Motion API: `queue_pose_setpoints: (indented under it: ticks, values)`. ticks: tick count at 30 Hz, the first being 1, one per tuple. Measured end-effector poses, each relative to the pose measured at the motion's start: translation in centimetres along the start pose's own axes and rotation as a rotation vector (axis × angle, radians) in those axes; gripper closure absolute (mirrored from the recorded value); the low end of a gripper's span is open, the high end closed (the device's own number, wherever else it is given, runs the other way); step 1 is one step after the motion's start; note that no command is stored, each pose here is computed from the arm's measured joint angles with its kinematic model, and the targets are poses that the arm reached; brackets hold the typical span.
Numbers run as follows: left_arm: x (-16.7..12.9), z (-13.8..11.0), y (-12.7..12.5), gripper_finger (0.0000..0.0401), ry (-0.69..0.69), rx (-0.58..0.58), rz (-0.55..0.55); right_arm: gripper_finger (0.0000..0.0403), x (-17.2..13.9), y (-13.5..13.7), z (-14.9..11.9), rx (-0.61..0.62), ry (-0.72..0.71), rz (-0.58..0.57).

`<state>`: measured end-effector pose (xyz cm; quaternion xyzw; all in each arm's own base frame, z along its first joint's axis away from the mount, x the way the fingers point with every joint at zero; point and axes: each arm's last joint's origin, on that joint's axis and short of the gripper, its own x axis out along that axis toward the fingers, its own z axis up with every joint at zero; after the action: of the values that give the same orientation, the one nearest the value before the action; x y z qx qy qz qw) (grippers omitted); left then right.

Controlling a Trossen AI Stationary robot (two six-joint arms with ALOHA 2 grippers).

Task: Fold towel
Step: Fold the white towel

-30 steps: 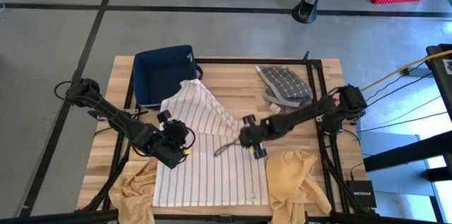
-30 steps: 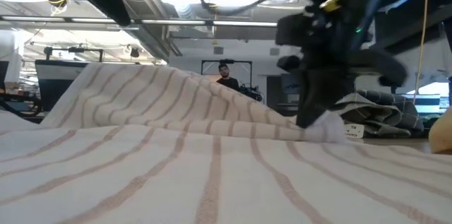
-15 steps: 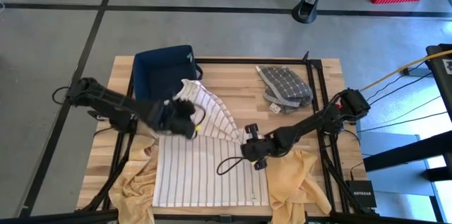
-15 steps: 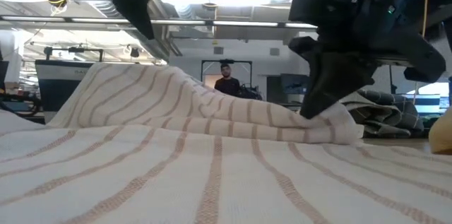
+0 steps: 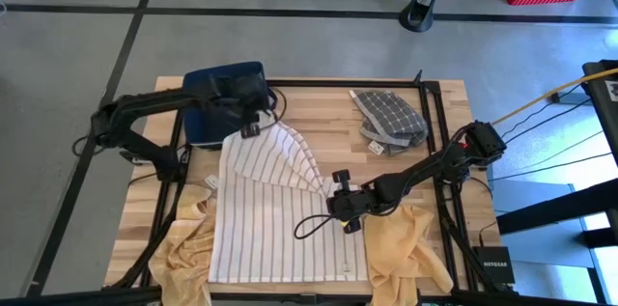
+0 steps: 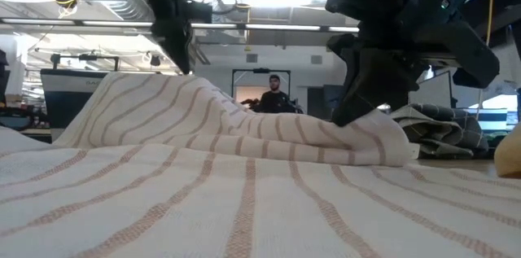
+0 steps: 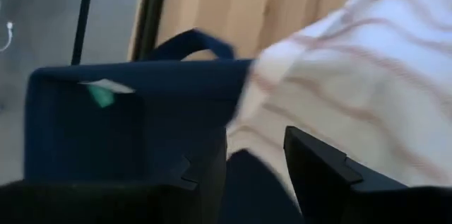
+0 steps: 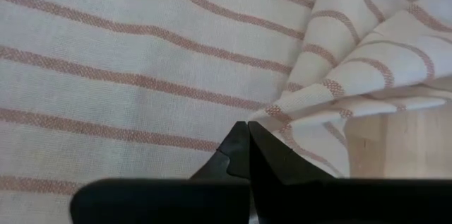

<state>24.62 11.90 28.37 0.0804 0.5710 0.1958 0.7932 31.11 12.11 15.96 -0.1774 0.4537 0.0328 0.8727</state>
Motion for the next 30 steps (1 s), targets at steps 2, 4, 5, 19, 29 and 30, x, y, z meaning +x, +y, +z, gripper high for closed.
queue_pose_setpoints:
  ticks: [2, 4, 5, 19, 29, 30]
  values:
    - [0.6, -0.2, 1.1, 0.0264, 0.004, 0.002, 0.012, 0.0403, 0.0, 0.0, 0.0, -0.001, 0.000, 0.000]
    - [1.4, -0.3, 1.9, 0.0264, 0.019, 0.008, -0.007, 0.0403, 0.0, 0.0, 0.0, -0.001, 0.000, 0.000]
    - [1.8, -0.4, 2.1, 0.0265, 0.026, 0.009, -0.022, 0.0403, 0.0, 0.0, 0.0, -0.001, 0.000, 0.000]
    - [6.9, -0.2, 2.7, 0.0265, 0.175, 0.070, -0.010, 0.0403, 0.0, 0.0, 0.1, 0.009, -0.013, 0.000]
    - [6.3, -0.5, 2.7, 0.0391, 0.189, -0.002, -0.056, 0.0403, 0.0, -0.1, 0.1, 0.007, -0.012, -0.028]
    - [6.1, -0.4, 2.7, 0.0391, 0.195, -0.005, -0.059, 0.0403, -0.1, -0.1, 0.1, 0.003, -0.009, -0.034]
